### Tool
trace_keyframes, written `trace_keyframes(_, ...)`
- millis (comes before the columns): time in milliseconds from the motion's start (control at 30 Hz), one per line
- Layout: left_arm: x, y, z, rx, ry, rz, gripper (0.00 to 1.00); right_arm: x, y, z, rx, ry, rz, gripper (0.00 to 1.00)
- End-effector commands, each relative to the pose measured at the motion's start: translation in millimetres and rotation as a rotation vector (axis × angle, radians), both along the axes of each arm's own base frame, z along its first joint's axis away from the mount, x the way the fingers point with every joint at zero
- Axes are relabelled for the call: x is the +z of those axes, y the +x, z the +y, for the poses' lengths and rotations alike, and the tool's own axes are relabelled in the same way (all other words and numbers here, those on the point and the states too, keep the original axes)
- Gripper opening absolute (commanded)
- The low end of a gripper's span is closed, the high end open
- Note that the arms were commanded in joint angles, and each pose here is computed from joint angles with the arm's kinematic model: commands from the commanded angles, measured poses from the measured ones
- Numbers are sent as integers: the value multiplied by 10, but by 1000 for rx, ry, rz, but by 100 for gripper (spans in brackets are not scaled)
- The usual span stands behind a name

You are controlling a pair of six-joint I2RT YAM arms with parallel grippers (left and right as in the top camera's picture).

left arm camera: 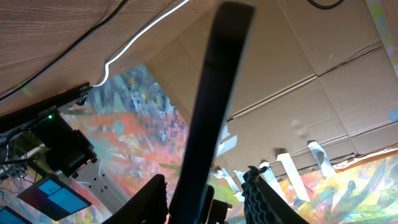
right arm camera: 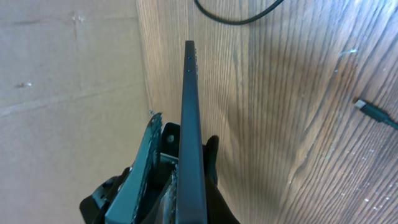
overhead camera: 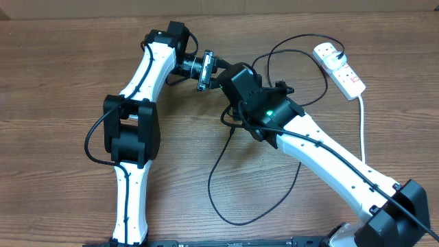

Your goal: Plug charger to phone and switch on socket

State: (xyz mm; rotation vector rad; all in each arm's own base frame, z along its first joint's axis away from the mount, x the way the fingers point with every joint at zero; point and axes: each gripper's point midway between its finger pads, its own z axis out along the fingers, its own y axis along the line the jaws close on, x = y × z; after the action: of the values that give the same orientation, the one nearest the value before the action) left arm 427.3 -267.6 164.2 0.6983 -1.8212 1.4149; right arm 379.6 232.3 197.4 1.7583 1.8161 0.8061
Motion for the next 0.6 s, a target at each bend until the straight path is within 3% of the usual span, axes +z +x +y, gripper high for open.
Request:
trace_keyframes(0,50,31,1,3,-8,-10,32,200,40,65,-88,146,-31,4)
trace_keyframes(567,64,30,-1,2,-16,-9,16,218,50,102,-78,163,-34,6)
